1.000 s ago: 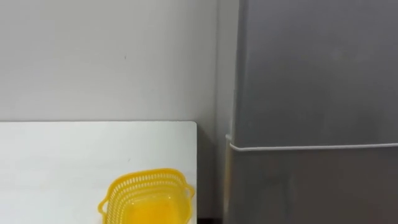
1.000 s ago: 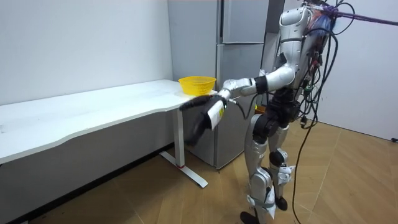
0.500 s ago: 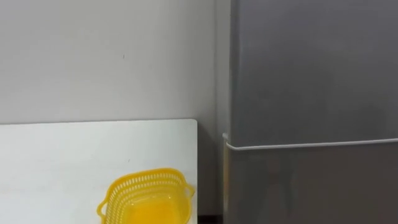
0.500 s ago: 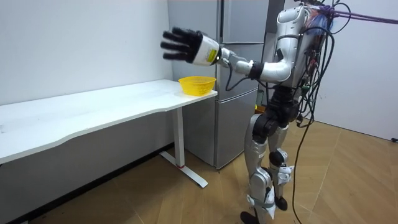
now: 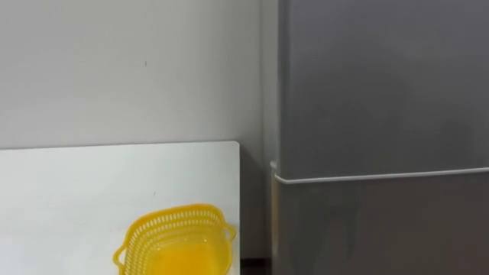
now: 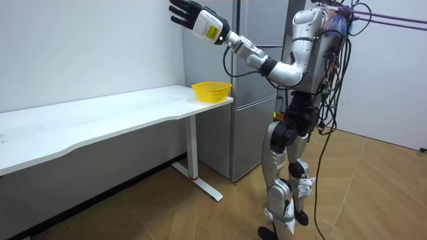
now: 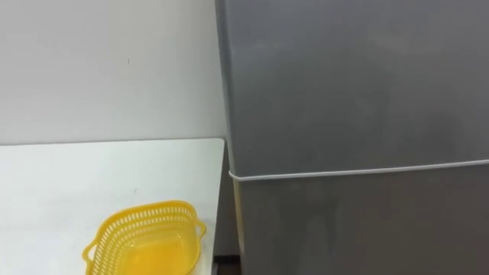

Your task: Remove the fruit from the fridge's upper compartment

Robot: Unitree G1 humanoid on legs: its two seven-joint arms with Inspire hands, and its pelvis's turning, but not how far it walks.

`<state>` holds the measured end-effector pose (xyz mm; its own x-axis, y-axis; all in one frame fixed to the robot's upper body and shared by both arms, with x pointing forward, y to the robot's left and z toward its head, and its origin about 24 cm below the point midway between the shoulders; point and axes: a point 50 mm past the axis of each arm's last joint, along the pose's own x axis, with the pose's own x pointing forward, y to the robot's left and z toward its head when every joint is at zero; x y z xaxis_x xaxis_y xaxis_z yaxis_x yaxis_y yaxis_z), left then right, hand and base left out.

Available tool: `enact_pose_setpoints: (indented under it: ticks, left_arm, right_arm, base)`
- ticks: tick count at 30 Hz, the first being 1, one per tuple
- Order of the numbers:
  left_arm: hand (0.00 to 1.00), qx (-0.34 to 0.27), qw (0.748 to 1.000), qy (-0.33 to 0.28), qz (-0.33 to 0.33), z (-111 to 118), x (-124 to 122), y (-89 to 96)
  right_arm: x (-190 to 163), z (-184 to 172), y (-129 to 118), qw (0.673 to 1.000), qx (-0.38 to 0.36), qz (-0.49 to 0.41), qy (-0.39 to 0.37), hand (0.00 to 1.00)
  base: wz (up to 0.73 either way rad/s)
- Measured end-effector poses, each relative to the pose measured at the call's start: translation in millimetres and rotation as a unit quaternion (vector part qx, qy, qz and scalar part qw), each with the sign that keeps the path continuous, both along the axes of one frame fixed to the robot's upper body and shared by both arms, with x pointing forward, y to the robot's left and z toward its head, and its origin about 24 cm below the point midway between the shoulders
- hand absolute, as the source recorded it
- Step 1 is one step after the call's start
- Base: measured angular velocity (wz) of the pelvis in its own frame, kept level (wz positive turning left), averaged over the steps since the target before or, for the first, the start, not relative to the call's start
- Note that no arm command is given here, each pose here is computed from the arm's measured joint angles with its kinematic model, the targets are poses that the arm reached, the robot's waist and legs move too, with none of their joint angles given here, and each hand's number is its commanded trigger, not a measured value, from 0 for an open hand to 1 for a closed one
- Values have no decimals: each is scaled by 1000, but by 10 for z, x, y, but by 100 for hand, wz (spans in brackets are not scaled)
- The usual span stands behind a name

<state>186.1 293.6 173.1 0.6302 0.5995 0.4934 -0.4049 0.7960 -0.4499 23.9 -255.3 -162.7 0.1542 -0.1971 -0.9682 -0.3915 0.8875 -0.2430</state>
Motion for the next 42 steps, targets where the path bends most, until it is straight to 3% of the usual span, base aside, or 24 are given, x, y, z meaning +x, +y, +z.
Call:
enact_pose_setpoints:
  ticks: [9,21,30,42]
  left_arm:
    - [0,67,985,-22,-160,143,206,-229]
    - [0,172,933,-33,-313,239,289,-510]
    - [0,199,911,-28,-361,217,300,-591]
    - [0,211,868,-12,-450,111,363,-861]
  right_arm:
    - [30,9,-25,1000,-1,0,-1,0]
    - [-3,13,-41,1000,-12,4,12,0]
    - [-15,15,-57,1000,-20,2,20,0]
    - [1,8,-40,999,-21,9,28,0]
  base:
    - [0]
    - [-3]
    - [-1]
    - [-4]
